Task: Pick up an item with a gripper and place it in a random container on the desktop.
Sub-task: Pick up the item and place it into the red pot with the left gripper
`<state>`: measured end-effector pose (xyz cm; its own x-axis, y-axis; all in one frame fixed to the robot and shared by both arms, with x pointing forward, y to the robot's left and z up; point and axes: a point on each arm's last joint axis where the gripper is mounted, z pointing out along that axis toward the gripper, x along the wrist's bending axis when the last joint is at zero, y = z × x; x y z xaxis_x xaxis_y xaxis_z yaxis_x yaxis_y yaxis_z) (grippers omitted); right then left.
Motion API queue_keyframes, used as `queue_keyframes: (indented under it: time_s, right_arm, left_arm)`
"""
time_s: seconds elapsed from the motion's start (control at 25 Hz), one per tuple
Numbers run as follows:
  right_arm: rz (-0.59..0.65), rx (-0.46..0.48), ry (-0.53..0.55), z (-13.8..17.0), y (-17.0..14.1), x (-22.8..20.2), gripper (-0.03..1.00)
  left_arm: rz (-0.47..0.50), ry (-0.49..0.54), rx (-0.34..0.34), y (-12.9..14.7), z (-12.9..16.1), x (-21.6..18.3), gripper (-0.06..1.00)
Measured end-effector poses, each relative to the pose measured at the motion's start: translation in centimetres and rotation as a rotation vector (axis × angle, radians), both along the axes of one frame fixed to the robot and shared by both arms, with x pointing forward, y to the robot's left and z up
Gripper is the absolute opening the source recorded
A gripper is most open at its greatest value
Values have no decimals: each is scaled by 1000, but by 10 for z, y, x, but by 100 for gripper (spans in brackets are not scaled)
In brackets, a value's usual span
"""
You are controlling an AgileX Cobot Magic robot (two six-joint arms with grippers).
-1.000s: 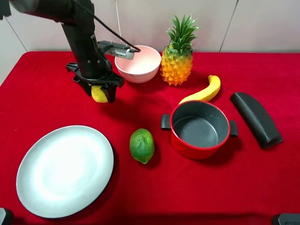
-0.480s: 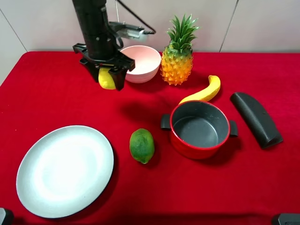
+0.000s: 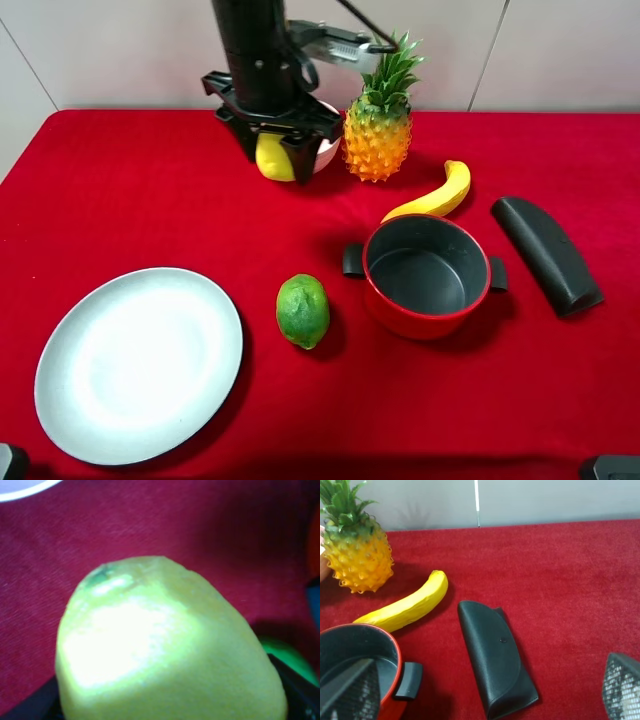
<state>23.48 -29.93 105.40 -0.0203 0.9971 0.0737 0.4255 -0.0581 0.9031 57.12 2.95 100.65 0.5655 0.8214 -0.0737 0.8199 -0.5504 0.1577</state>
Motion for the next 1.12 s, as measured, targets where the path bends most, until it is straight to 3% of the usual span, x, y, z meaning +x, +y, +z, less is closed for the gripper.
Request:
queue_keyframes:
  time_s: [0.6, 1.12]
  right_arm:
    - [4, 5, 0, 0, 1, 0, 69]
    - [4, 5, 0, 0, 1, 0, 69]
  left_arm:
    - [-193, -100, -97, -73, 6, -53, 64]
    - [-322, -119, -101, -123, -25, -86, 64]
